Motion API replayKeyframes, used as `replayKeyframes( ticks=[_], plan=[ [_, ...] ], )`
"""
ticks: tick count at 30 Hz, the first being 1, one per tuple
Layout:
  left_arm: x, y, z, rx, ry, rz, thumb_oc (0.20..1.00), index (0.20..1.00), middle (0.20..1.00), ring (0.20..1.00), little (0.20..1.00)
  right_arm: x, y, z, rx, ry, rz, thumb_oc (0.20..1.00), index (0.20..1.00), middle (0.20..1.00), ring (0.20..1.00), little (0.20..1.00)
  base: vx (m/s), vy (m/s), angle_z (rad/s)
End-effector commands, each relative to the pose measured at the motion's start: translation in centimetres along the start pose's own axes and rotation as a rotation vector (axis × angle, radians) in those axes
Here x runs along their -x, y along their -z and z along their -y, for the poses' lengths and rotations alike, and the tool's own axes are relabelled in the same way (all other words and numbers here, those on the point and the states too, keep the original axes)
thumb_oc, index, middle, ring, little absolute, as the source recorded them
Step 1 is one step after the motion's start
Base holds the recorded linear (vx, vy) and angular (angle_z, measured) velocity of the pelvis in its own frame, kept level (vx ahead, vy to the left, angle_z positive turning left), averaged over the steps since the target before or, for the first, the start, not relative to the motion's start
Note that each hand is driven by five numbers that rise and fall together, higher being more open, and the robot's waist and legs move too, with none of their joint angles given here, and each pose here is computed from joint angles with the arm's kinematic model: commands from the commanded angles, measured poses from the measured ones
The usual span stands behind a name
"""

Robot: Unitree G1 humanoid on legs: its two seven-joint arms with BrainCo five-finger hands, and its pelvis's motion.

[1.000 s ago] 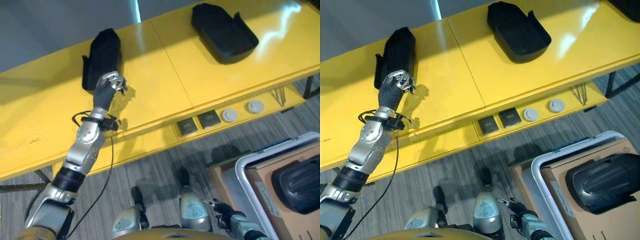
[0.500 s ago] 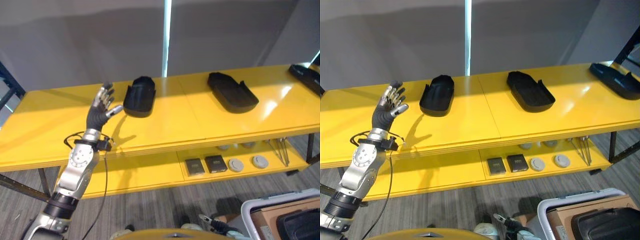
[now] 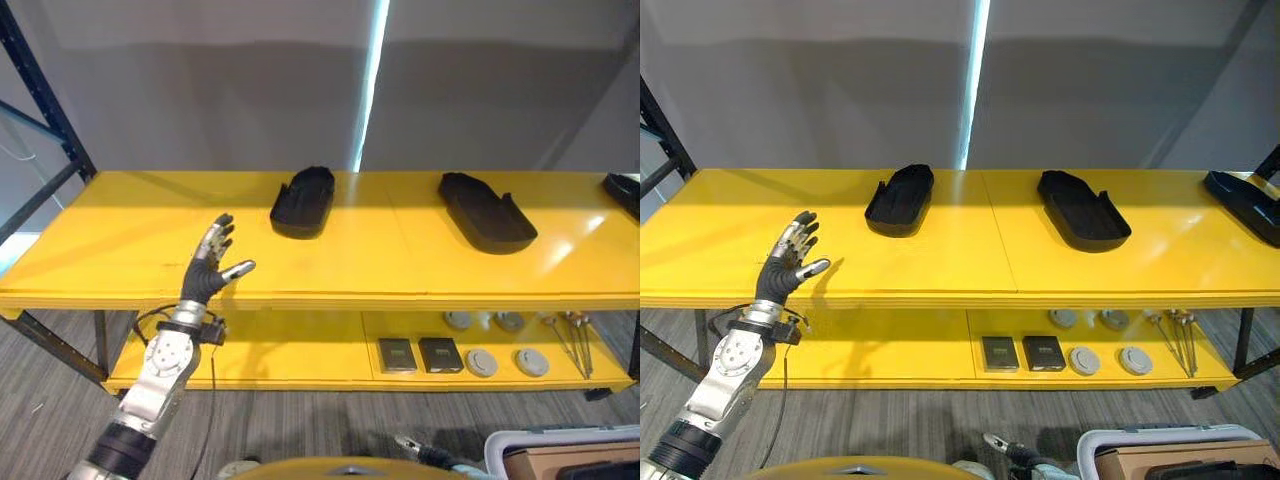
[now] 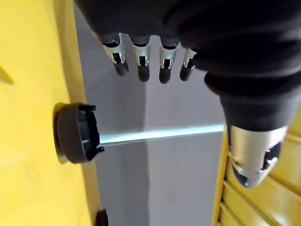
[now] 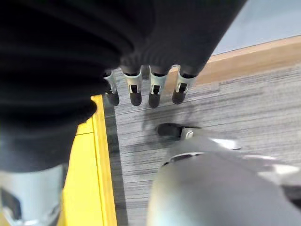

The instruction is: Move parts from the plastic box to the shelf.

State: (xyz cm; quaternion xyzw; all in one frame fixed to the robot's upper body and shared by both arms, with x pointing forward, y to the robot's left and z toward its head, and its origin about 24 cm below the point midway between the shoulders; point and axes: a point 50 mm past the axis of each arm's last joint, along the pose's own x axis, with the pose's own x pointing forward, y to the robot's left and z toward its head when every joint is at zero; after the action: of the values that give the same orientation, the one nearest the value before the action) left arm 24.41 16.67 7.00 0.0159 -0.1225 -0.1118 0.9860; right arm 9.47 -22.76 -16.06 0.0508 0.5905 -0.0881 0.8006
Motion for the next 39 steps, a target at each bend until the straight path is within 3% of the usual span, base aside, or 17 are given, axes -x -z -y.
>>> replayKeyframes(
  ticks=[1,8,14,17,22,25,28,34,39],
  plan=[
    [-3.0,-3.7,1.2,-0.044,0.172,0.209,1.000,1.000,1.000,1.000,1.000,-0.2,-2.6,-0.7,-0.102,-0.003,0.042,1.000,1.000,1.000,1.000,1.000,-0.04,0.007,-0.11],
    [-3.8,-4.2,0.8,-0.086,0.088,0.222,1.000,1.000,1.000,1.000,1.000,-0.1,-0.6,0.0,-0.036,-0.011,-0.057,1.000,1.000,1.000,1.000,1.000,-0.06,-0.069,-1.13],
    [-3.3,-0.7,2.2,-0.168,0.196,0.037,1.000,1.000,1.000,1.000,1.000,0.7,3.6,3.3,-0.059,0.091,-0.175,1.000,1.000,1.000,1.000,1.000,0.05,-0.060,-0.65],
    [-1.5,2.1,0.0,-0.177,0.075,-0.120,1.000,1.000,1.000,1.000,1.000,1.0,1.3,5.3,0.032,0.103,-0.077,1.000,1.000,1.000,1.000,1.000,-0.06,0.137,-1.71],
    [2.1,7.4,-1.2,-0.140,0.043,-0.413,1.000,1.000,1.000,1.000,1.000,0.8,-4.7,4.1,-0.014,0.052,0.138,1.000,1.000,1.000,1.000,1.000,-0.24,0.333,-2.86],
    [6.2,11.9,-0.6,-0.162,0.033,-0.627,1.000,1.000,1.000,1.000,1.000,0.4,-4.0,2.0,0.100,0.054,0.161,1.000,1.000,1.000,1.000,1.000,-0.23,0.185,0.06],
    [7.6,14.0,-0.7,-0.151,0.012,-0.750,1.000,1.000,1.000,1.000,1.000,0.2,-1.2,1.8,0.060,0.073,0.065,1.000,1.000,1.000,1.000,1.000,-0.15,-0.084,-0.69],
    [8.6,15.3,-1.7,-0.154,-0.056,-0.848,1.000,1.000,1.000,1.000,1.000,0.3,2.4,2.2,0.064,0.082,-0.073,1.000,1.000,1.000,1.000,1.000,0.01,-0.216,-0.49],
    [8.4,15.4,-2.0,-0.189,-0.078,-0.864,1.000,1.000,1.000,1.000,1.000,0.3,1.7,2.2,0.111,0.041,-0.047,1.000,1.000,1.000,1.000,1.000,0.11,-0.367,-0.49]
  ],
)
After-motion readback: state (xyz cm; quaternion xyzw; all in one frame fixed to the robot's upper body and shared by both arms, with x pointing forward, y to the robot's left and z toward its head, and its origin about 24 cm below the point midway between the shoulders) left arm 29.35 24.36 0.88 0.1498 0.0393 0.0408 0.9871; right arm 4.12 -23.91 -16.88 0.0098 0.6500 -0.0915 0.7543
